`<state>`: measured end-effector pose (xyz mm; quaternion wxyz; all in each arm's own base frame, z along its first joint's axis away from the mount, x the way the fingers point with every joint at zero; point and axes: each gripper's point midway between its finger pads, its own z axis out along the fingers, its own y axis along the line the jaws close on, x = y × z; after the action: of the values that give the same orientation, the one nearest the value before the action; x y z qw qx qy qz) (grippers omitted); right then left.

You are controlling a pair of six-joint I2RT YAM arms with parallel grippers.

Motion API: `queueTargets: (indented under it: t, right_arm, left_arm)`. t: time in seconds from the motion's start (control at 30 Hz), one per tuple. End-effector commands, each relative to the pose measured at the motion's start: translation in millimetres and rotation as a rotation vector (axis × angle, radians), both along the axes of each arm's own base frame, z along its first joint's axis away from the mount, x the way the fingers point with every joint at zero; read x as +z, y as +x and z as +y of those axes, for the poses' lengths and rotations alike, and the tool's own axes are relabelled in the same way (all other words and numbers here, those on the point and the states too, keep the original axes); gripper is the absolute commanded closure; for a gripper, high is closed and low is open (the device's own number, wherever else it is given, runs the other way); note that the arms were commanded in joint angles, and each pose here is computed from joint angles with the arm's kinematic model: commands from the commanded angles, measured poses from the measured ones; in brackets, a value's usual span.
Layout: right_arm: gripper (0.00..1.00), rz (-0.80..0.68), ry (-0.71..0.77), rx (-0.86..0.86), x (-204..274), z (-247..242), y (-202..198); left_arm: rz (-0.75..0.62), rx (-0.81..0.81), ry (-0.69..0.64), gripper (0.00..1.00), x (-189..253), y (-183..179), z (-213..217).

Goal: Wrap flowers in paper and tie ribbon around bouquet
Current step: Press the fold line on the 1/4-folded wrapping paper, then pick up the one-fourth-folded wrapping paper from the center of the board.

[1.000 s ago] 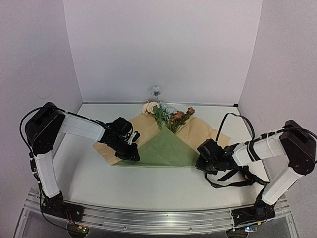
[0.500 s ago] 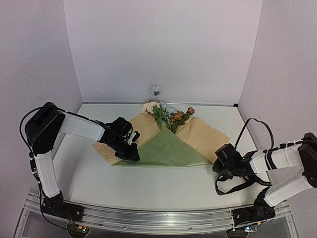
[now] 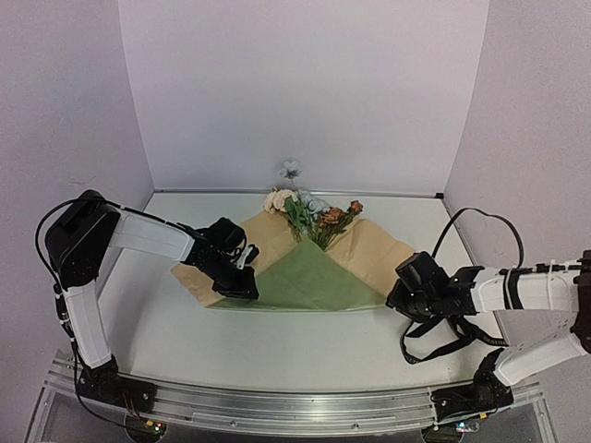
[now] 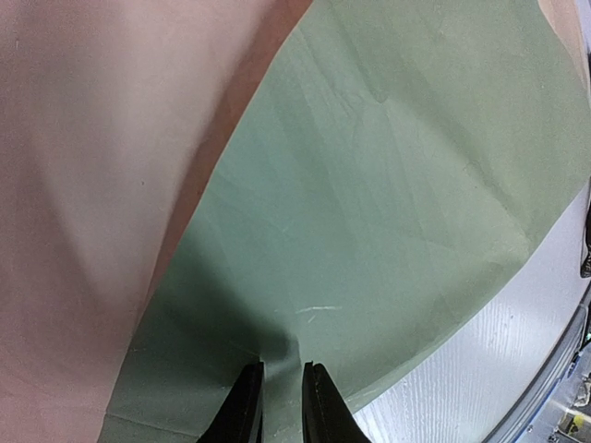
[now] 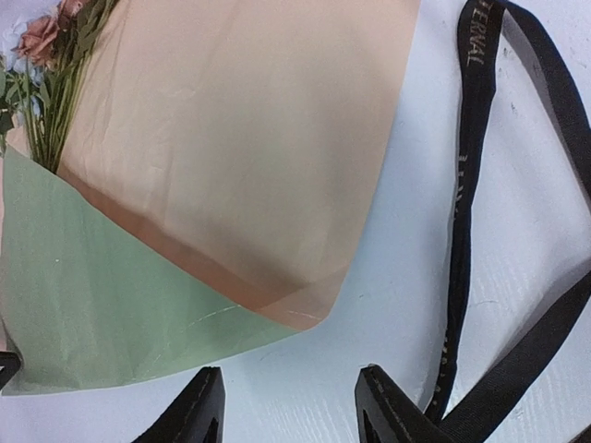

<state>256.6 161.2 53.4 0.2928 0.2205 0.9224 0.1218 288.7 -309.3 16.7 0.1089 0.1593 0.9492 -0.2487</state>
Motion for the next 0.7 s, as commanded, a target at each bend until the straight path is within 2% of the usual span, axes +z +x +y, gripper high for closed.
queueTargets:
  t: [0.0,0.3,0.53,0.67]
  right_arm:
    - [0.48,0.034,0.067,-0.071,-17,7,-1]
    - [0.50,-0.019,0.135,-0.140,-37,10,9]
    - [0.54,-0.081,0.196,-0.214,-50,6,16]
    - [0.61,-0.105,0.202,-0.239,-52,0,16]
  left_arm:
    - [-0.039,-0.006,-0.010,0.83,19,8,-1]
    - [-0.038,-0.008,-0.011,0.83,19,7,-1]
    - [-0.035,-0.010,-0.010,0.83,19,7,-1]
    - [-0.036,-0.010,-0.005,0.83,19,7,0]
